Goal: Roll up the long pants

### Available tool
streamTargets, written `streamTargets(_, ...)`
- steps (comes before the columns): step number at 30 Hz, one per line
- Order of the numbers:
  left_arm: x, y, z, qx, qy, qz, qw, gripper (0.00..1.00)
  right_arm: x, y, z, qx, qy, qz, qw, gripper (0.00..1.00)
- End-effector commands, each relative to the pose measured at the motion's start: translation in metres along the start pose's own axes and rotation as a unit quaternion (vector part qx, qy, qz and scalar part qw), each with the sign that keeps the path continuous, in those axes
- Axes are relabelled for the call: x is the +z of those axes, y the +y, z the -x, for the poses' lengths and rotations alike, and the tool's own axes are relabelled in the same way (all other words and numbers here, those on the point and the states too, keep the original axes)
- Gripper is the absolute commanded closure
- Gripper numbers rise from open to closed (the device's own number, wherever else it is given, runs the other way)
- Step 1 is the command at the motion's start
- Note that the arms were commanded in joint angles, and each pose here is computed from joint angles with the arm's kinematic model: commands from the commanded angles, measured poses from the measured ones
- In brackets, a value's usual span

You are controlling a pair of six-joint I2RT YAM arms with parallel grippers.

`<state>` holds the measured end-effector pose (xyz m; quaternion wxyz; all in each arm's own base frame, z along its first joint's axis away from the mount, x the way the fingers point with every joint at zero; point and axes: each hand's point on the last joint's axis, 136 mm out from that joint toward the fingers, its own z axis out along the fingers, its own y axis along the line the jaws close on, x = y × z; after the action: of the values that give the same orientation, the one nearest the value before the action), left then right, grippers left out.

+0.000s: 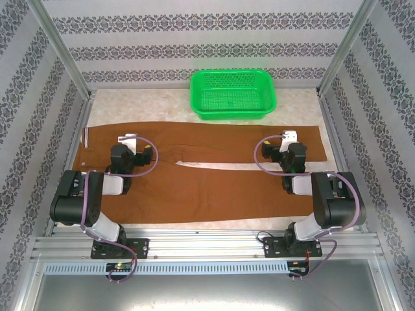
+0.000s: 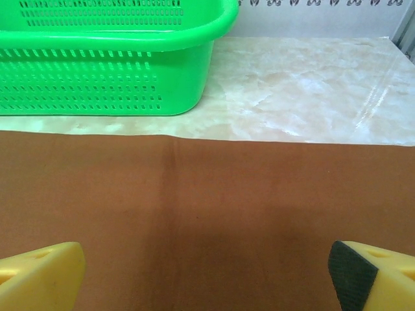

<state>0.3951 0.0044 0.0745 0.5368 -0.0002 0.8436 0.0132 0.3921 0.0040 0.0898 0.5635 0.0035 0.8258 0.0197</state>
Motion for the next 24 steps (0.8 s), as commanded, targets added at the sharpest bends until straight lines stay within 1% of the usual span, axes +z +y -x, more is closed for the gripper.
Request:
streamTargets(1,0.002,0.01,0.016,-0.019,0.006,0.018,1.0,0.0,-0.001,-0.008,0.026,0.015,-0.017,-0.025,0.999,0.02)
streamTargets(2,0.002,0.015,0.019,-0.024,0.031,0.035,0.999,0.0,0.0,-0.007,0.033,0.015,-0.004,-0.026,1.0,0.02)
streamTargets(3,0.001,0.024,0.031,-0.029,0.05,0.059,0.997,0.0,0.001,-0.006,0.037,0.009,0.029,-0.022,0.999,0.02)
streamTargets(4,0.001,0.029,0.043,-0.037,0.051,0.076,0.995,0.0,0.002,-0.004,0.044,0.009,0.044,-0.017,0.999,0.02)
streamTargets(5,0.0,0.028,0.054,-0.036,0.047,0.071,0.996,0.0,0.002,0.0,0.049,0.011,0.053,-0.009,0.999,0.02)
streamTargets(6,-0.002,0.028,0.069,-0.052,0.028,0.068,0.996,0.0,0.001,0.001,0.062,0.027,0.048,-0.003,0.998,0.02)
streamTargets(7,-0.004,0.028,0.082,-0.082,0.013,0.065,0.994,0.0,0.0,0.004,0.074,0.048,0.04,0.012,0.998,0.02)
streamTargets(8,-0.005,0.03,0.091,-0.111,0.017,0.061,0.992,0.0,-0.002,0.008,0.084,0.064,0.032,0.028,0.997,0.02)
streamTargets(9,-0.002,0.027,0.104,-0.129,0.029,0.037,0.99,0.0,-0.004,0.006,0.096,0.088,0.028,0.027,0.995,0.02)
streamTargets(10,0.004,0.021,0.113,-0.129,0.052,0.012,0.99,0.0,-0.005,0.004,0.105,0.119,0.034,0.032,0.992,0.02)
streamTargets(12,0.016,0.025,0.122,-0.122,0.099,0.022,0.987,0.0,-0.008,0.015,0.121,0.155,0.048,0.093,0.982,0.02)
streamTargets(14,0.029,0.037,0.133,-0.118,0.122,0.045,0.984,0.0,-0.009,0.021,0.129,0.158,0.062,0.116,0.979,0.02)
streamTargets(16,0.04,0.05,0.134,-0.122,0.139,0.065,0.98,0.0,-0.007,0.015,0.134,0.159,0.06,0.101,0.98,0.02)
streamTargets(17,0.044,0.062,0.134,-0.127,0.147,0.093,0.976,0.02,-0.006,0.009,0.134,0.164,0.058,0.084,0.981,0.02)
streamTargets(18,0.046,0.074,0.13,-0.132,0.161,0.12,0.971,0.1,-0.005,0.004,0.134,0.168,0.058,0.073,0.981,0.02)
streamTargets(19,0.049,0.085,0.127,-0.141,0.175,0.141,0.964,0.25,-0.005,0.001,0.135,0.171,0.058,0.069,0.981,0.02)
streamTargets(20,0.051,0.099,0.12,-0.155,0.193,0.165,0.955,0.29,-0.003,-0.003,0.136,0.177,0.059,0.063,0.981,0.02)
streamTargets(22,0.053,0.119,0.104,-0.193,0.223,0.198,0.935,0.19,0.0,-0.004,0.134,0.181,0.076,0.06,0.979,0.02)
streamTargets(23,0.053,0.131,0.095,-0.218,0.231,0.212,0.924,0.16,0.004,-0.005,0.13,0.185,0.091,0.054,0.977,0.02)
streamTargets(24,0.055,0.137,0.088,-0.239,0.233,0.213,0.918,0.16,0.006,-0.006,0.128,0.187,0.1,0.053,0.976,0.02)
